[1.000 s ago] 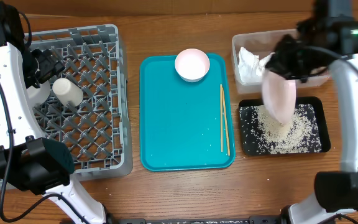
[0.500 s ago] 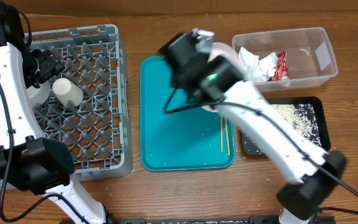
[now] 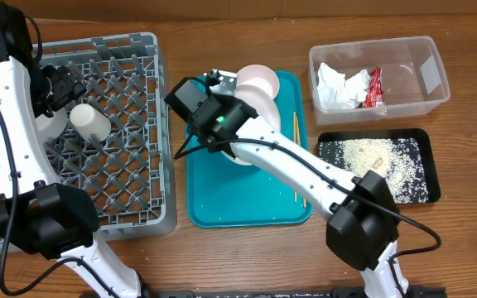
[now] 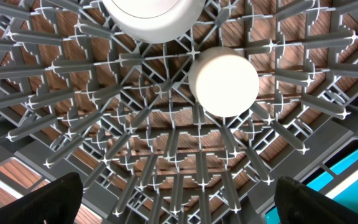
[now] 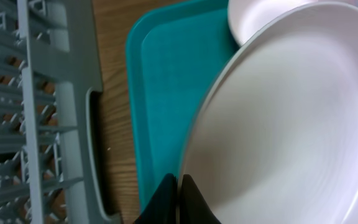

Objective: Sort waste into correct bins and load items into the dishwasher
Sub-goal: 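Carry the plate left with the right gripper and set it on the teal tray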

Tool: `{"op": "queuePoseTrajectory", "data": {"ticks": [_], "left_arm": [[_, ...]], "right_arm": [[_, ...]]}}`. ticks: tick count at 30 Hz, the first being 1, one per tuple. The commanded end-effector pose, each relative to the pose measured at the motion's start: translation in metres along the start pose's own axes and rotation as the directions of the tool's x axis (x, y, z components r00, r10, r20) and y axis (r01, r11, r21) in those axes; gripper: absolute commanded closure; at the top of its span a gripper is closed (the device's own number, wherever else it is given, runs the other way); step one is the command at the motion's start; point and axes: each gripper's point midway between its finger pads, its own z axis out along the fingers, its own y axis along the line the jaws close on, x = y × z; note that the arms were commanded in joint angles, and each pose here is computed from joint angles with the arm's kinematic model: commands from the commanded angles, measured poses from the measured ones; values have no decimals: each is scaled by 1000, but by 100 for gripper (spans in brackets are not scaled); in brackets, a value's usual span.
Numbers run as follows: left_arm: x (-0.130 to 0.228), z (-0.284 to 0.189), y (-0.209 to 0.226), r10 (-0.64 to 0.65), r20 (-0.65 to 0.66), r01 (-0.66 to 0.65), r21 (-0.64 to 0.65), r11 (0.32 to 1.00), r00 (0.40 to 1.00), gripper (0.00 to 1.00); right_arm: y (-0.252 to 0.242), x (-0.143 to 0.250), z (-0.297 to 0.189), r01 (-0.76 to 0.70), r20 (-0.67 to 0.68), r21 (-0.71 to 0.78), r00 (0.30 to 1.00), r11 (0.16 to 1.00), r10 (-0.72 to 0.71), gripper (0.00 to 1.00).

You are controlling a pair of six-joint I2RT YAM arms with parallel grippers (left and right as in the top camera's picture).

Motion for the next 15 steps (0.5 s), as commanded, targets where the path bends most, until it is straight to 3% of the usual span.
{"op": "queuePoseTrajectory", "data": {"ticks": [1,15], "left_arm": [[1,-9,3,-9,26,9,-4,1000,1000,0],[1,-9,3,-9,26,9,-4,1000,1000,0]], "right_arm": [[7,7,2,-16,-32,-29,999,999,15,96],[10,33,0,-6,-168,-62,986,998,-4,87]]}}
